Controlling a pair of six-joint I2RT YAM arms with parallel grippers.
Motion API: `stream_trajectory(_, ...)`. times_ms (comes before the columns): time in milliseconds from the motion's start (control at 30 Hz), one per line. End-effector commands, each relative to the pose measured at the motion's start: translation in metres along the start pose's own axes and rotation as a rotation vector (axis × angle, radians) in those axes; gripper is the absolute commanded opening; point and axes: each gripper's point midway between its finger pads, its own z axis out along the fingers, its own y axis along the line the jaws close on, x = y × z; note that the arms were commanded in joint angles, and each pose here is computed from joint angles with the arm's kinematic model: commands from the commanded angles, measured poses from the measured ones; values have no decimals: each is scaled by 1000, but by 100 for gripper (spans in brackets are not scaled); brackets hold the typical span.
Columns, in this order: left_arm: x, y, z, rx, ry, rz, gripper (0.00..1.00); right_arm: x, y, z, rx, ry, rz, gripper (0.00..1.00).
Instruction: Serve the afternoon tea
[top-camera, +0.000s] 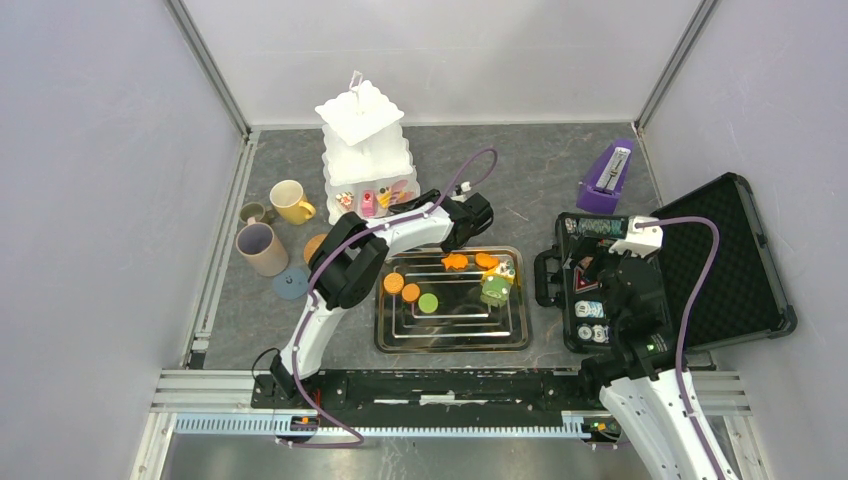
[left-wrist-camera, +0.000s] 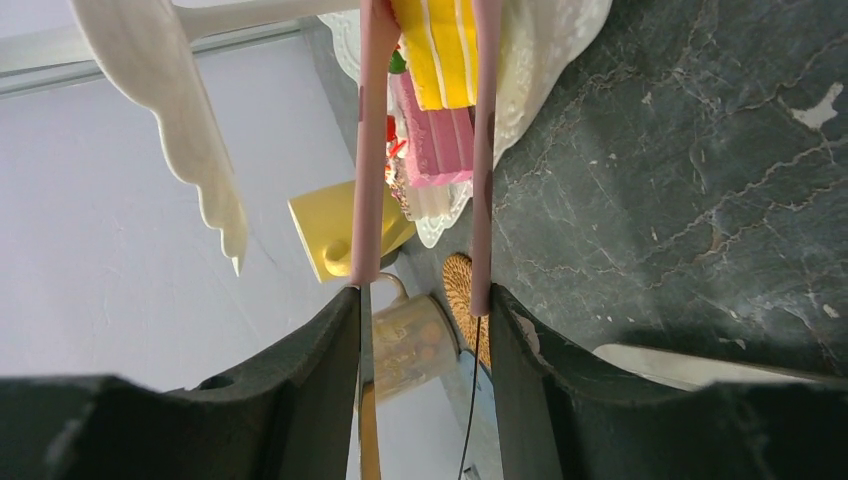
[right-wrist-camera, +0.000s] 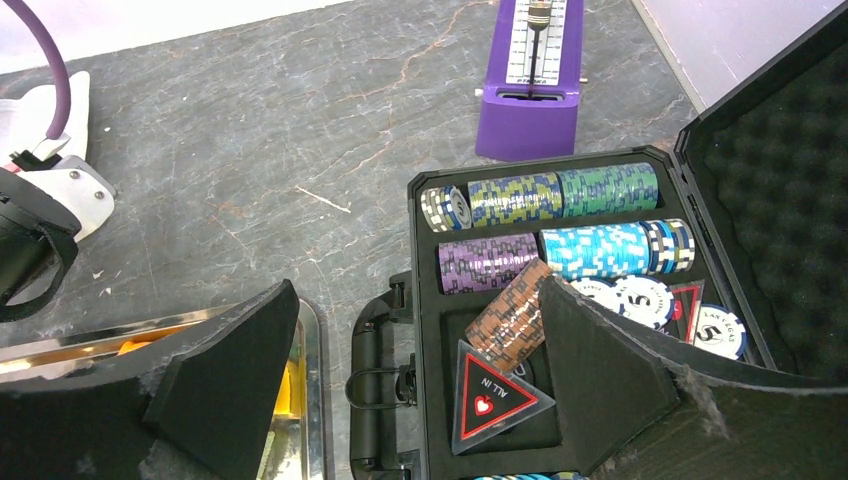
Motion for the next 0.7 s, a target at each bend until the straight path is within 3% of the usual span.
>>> stream_trajectory(0,-2,-9,-3,40,4,-51,40,-5,3,1,-10,-24,24,98)
stream_trajectory(667,-12,1,-40,138,-54,-145,54,4,6,2,-26,-3,36,98)
